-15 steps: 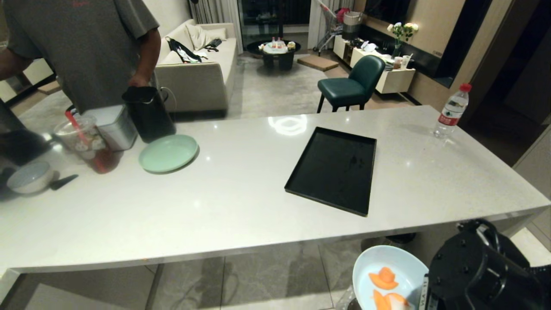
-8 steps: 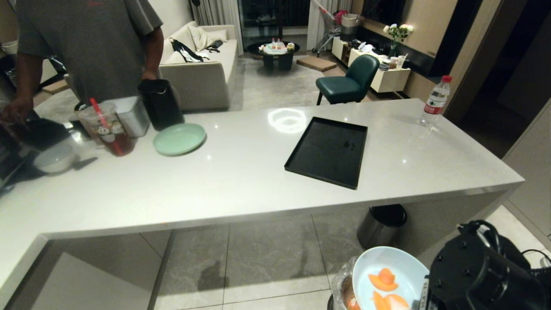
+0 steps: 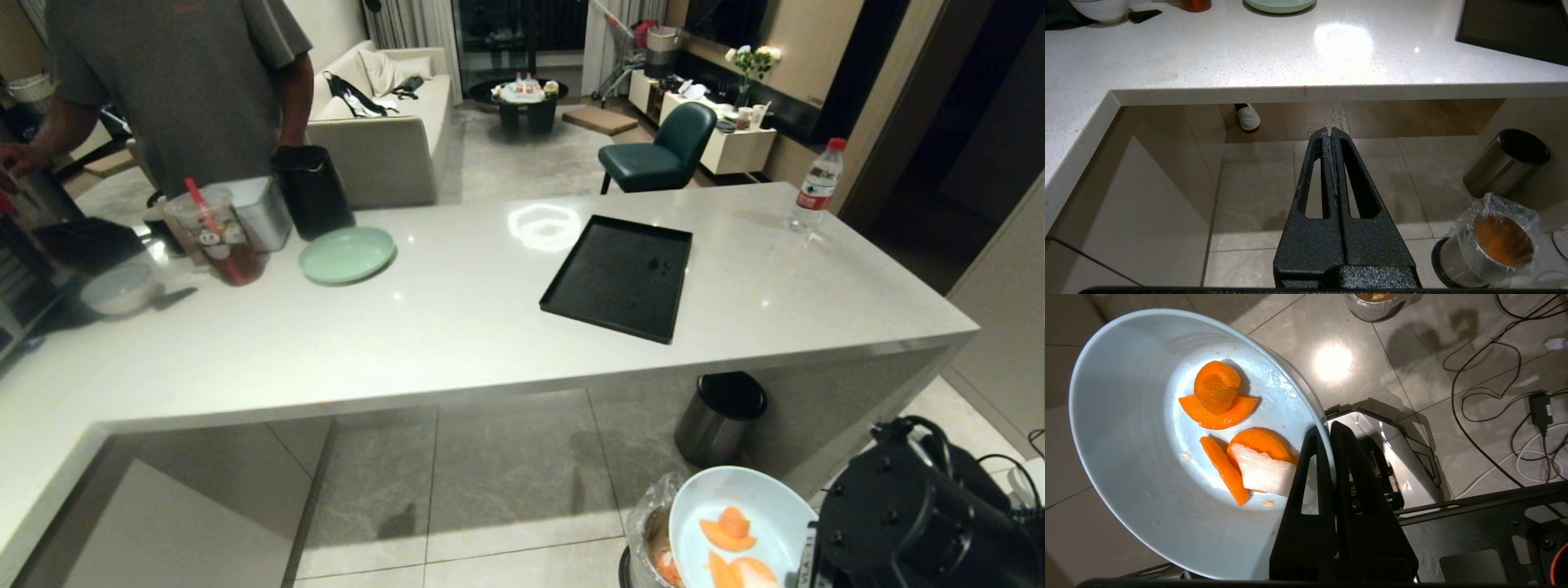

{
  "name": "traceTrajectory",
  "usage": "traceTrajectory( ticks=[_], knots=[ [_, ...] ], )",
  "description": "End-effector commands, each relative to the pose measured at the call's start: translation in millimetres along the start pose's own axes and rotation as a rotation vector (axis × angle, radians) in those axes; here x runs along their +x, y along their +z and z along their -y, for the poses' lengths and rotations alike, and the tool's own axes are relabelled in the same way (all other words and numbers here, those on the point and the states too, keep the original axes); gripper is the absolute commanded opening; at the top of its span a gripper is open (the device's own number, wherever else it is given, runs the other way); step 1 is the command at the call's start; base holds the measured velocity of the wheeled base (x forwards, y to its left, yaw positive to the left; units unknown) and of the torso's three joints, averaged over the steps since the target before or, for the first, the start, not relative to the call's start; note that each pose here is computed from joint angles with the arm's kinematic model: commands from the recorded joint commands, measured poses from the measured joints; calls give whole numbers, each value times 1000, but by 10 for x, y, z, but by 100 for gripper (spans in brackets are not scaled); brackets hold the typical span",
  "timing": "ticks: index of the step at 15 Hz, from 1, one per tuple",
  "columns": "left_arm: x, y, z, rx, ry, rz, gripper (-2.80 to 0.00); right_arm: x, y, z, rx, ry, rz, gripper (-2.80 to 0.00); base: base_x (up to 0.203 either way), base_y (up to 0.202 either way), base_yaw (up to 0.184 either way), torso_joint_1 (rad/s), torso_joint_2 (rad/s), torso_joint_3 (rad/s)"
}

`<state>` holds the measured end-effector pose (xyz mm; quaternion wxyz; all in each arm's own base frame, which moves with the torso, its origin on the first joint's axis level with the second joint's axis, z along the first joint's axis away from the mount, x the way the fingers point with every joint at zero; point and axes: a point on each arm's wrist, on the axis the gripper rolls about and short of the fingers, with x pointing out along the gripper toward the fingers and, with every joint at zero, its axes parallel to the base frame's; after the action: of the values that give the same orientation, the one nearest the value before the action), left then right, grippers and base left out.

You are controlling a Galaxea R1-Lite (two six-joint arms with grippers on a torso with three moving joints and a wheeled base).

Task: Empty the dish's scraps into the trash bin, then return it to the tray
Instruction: Move the bowl over the trash can

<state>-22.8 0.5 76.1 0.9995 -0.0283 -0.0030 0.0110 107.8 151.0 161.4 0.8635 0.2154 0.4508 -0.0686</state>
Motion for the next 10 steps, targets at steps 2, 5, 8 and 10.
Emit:
traceTrajectory(
  ticks=[2,5,8,10],
  knots=[
    [1,1,0,0,0,-1,-280,-47,15,37,13,12,5,-280,0,0,0,0,0,0],
    [1,1,0,0,0,-1,-280,-98,39,44,21,32,9,-280,0,0,0,0,0,0],
    [0,0,0,0,1,0,-280,-114,23,144,9,38,9,-280,0,0,0,0,0,0],
    [0,0,0,0,0,1,-280,-95,7,166,7,30,6,-280,0,0,0,0,0,0]
  ],
)
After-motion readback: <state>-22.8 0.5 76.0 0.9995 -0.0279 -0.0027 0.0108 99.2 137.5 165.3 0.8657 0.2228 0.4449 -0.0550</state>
